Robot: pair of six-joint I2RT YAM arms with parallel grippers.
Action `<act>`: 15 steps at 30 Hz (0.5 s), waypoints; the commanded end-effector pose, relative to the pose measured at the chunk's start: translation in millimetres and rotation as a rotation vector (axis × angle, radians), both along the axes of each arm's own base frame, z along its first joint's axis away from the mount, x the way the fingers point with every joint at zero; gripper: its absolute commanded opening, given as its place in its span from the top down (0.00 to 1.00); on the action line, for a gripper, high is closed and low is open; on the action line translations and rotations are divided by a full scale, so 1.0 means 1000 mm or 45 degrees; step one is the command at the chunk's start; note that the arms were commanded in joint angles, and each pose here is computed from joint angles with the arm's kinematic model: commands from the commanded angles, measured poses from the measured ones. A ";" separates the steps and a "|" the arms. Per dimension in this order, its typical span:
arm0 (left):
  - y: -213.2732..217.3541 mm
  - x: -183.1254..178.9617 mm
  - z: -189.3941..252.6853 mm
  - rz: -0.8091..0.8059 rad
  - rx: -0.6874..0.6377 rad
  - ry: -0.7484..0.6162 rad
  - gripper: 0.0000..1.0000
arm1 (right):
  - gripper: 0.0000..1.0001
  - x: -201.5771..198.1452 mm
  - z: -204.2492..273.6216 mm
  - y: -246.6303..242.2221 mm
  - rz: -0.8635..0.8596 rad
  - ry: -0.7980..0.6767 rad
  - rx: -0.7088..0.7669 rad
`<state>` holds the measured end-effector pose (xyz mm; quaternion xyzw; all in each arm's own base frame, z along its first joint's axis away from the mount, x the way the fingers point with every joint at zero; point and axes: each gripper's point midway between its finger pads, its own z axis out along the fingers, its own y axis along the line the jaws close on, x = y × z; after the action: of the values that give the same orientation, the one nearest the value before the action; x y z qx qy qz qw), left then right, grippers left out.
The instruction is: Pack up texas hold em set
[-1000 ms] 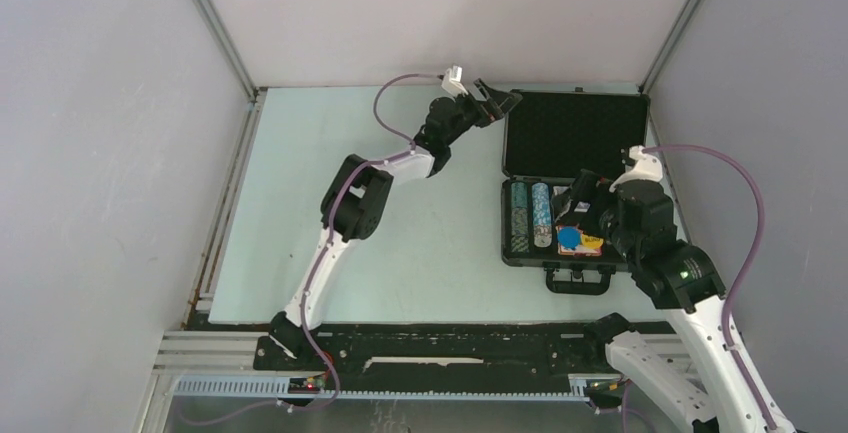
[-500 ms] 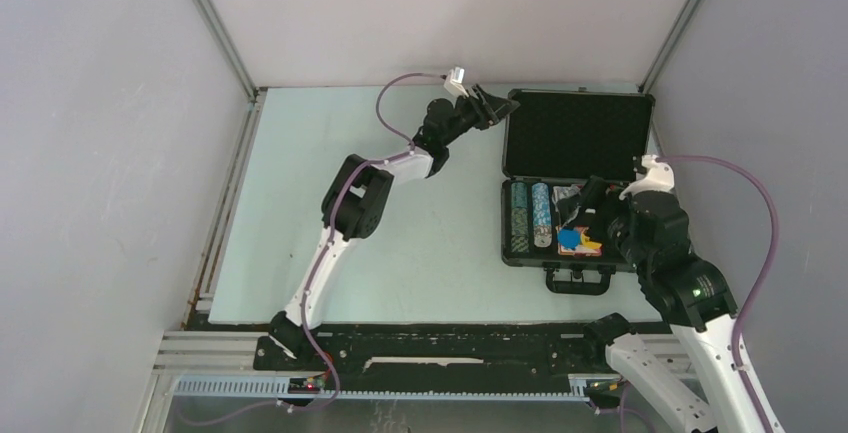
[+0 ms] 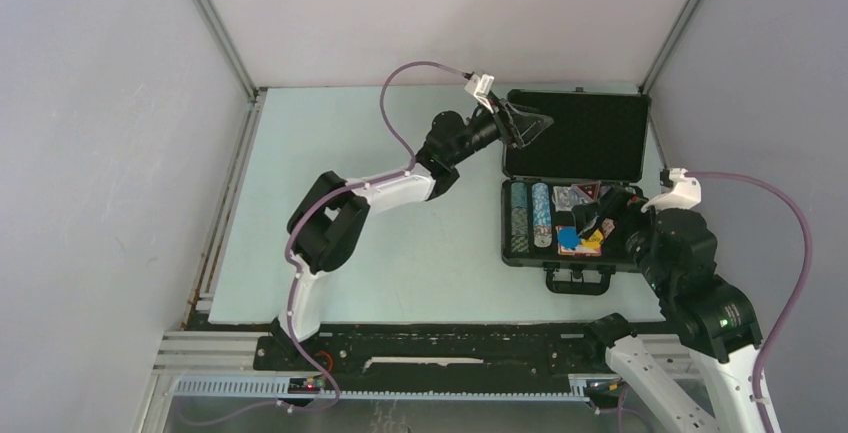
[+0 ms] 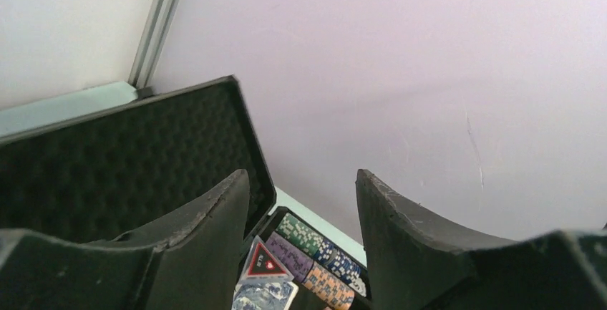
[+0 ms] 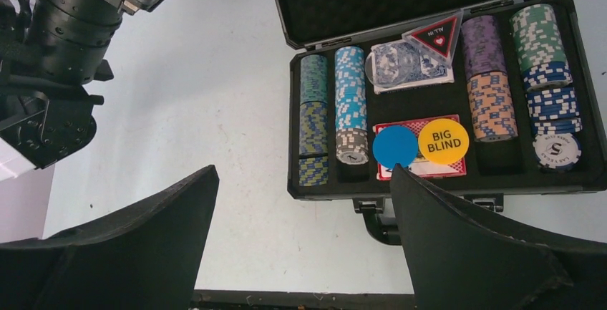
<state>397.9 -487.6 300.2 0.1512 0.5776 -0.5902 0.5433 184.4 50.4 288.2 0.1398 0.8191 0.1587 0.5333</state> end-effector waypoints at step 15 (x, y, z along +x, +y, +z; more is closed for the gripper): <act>0.038 0.120 -0.100 0.435 -0.013 0.593 0.05 | 0.00 0.004 0.011 -0.008 -0.046 -0.020 -0.035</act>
<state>487.9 -441.0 239.7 -0.0254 0.6635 -0.5064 0.5501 179.6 45.5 288.9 0.1450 0.8243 0.1475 0.5270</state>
